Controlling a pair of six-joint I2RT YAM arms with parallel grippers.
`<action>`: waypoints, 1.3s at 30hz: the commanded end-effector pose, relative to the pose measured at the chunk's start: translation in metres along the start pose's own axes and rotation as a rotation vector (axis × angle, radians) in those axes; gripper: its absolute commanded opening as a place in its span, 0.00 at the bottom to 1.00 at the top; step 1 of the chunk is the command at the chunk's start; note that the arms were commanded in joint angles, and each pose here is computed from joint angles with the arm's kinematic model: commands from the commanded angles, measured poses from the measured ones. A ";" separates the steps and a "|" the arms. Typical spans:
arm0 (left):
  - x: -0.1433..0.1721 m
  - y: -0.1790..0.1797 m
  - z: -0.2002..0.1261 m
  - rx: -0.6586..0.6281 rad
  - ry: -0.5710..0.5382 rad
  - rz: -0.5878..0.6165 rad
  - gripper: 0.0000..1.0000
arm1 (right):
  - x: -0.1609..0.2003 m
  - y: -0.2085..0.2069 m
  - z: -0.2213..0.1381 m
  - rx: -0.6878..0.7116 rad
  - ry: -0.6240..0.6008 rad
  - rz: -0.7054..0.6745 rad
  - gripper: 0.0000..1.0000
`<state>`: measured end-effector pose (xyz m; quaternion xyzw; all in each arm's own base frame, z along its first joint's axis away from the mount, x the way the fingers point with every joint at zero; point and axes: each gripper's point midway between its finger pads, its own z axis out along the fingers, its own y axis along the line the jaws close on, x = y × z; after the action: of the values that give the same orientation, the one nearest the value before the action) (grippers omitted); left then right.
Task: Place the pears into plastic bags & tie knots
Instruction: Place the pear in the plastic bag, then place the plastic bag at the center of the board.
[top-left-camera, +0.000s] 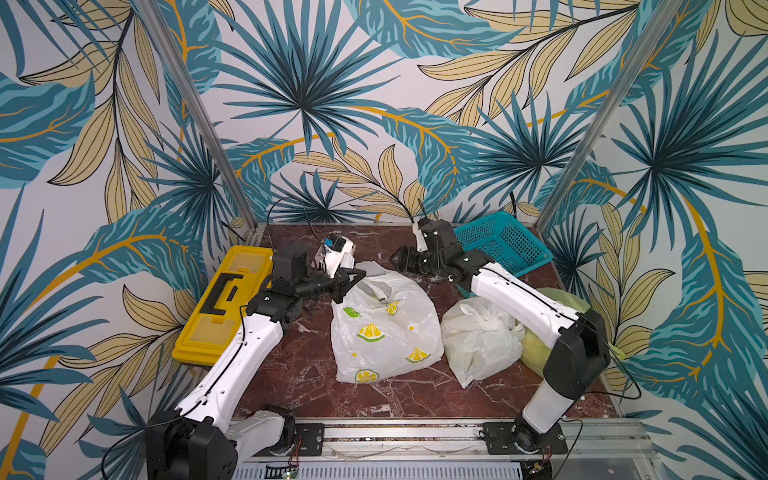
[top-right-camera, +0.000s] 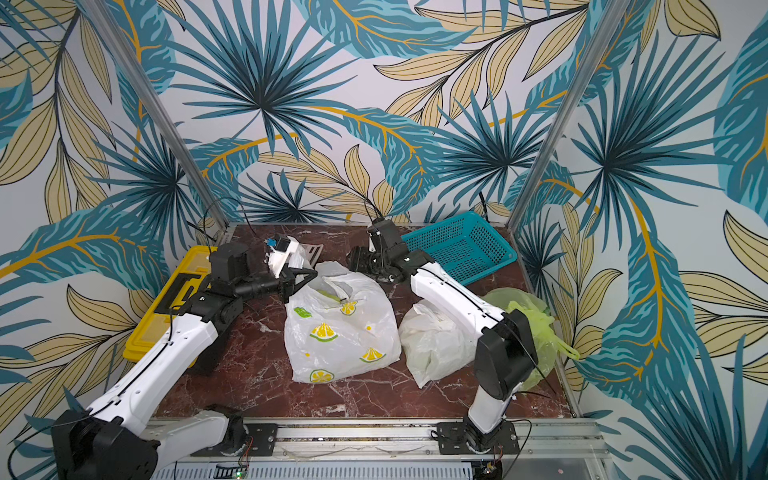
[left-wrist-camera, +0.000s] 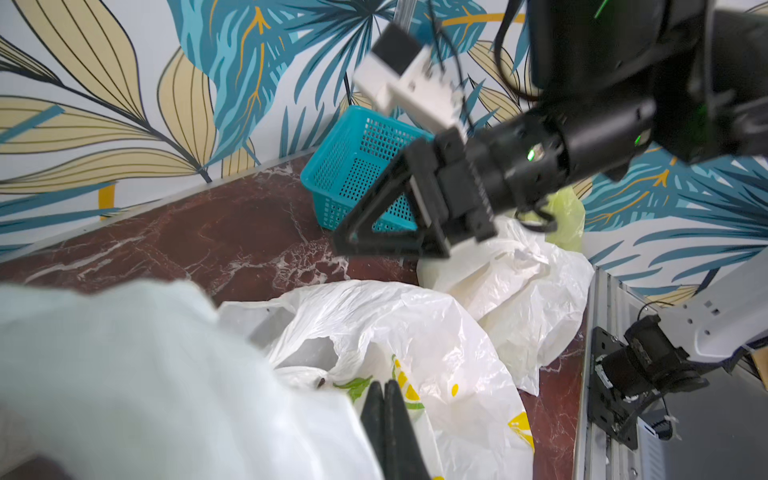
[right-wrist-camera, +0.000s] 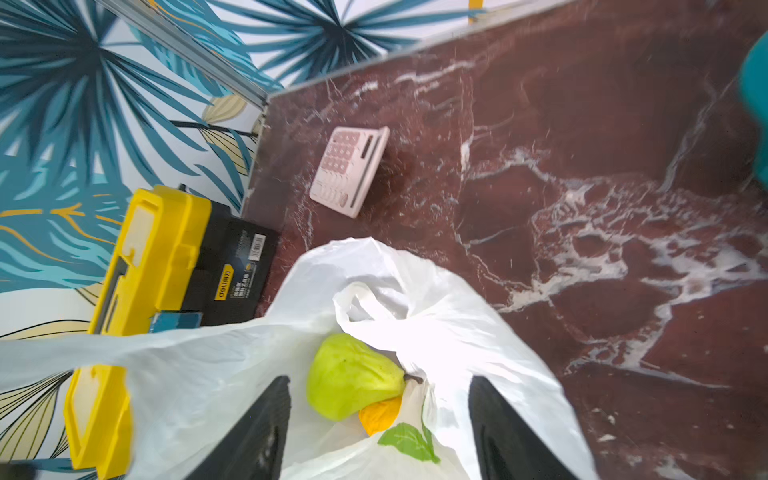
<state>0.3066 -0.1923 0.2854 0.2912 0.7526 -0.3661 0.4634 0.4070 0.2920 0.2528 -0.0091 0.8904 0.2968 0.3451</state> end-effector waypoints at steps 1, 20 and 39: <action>-0.005 -0.015 -0.010 0.046 -0.037 0.107 0.03 | 0.025 -0.012 0.009 0.050 0.113 -0.082 0.59; -0.016 -0.026 -0.018 0.063 -0.069 0.165 0.03 | 0.072 -0.019 0.080 0.194 0.257 -0.780 0.78; -0.078 -0.004 -0.061 -0.175 -0.217 0.114 0.02 | -0.003 0.002 0.002 -0.156 -0.073 -0.194 0.02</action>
<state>0.3086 -0.1603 0.3402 0.2625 0.7311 -0.3147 0.5455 0.4237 0.2904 0.2271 -0.1701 0.8694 0.2042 0.4167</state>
